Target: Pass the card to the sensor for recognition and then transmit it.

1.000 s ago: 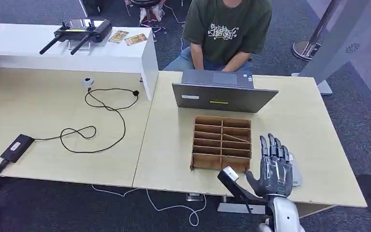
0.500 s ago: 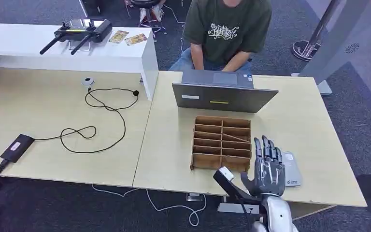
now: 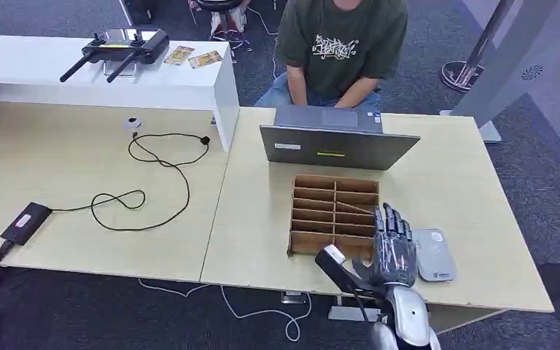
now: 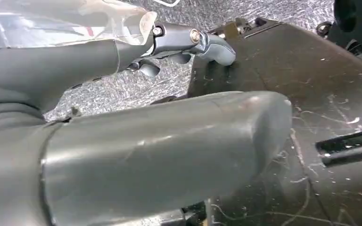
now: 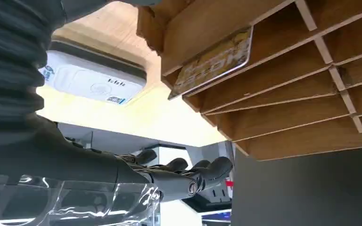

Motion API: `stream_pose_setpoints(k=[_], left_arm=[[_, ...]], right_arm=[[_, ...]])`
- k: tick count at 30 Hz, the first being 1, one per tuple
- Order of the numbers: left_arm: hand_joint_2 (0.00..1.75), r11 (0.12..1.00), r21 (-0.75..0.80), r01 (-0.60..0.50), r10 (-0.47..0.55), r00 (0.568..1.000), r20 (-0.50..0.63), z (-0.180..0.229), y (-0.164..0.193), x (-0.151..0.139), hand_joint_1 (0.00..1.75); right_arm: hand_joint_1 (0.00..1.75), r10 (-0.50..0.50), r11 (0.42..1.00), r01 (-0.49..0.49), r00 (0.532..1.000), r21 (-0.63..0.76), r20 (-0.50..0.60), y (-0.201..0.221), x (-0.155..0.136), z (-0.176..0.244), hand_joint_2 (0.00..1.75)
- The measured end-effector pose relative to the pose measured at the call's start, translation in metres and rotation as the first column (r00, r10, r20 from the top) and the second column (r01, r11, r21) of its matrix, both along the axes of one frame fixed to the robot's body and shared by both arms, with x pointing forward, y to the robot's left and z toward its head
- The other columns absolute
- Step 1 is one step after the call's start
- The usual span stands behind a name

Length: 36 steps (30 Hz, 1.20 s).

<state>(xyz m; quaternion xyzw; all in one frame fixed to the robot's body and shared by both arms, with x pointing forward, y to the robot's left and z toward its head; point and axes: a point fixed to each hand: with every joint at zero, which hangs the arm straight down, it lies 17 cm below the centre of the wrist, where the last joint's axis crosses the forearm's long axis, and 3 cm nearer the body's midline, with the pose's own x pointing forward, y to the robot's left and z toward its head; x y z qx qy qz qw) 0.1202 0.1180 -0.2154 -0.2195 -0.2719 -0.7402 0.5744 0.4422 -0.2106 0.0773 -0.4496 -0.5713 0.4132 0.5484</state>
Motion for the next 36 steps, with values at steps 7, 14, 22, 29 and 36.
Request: stream_pose_setpoints(k=[7,14,22,29,36], left_arm=[[0.0,1.0,0.001,0.002,-0.002,1.0,-0.006,0.0,0.0,0.0,0.0],[0.0,1.0,-0.004,0.004,-0.004,1.0,-0.013,0.002,-0.001,0.0,0.0],[0.0,1.0,-0.007,0.001,-0.001,1.0,-0.008,0.002,0.0,0.001,0.0],[0.0,1.0,-0.009,-0.002,0.002,1.0,-0.007,0.001,0.001,-0.001,0.0],[0.0,1.0,-0.013,-0.001,0.001,1.0,-0.005,0.001,0.002,0.0,0.0]], right_arm=[[0.0,0.016,1.0,-0.016,1.0,0.006,-0.011,0.008,0.009,-0.002,1.75],[0.0,0.031,0.999,-0.032,0.999,-0.029,-0.014,0.012,0.015,-0.005,1.75],[0.0,0.014,0.996,-0.013,1.0,-0.092,0.012,0.003,0.019,0.004,1.75],[0.0,-0.001,0.992,0.007,0.999,-0.13,0.047,-0.008,0.016,0.016,1.75],[0.0,-0.001,0.992,0.006,0.999,-0.126,0.037,-0.01,0.012,0.017,1.75]])
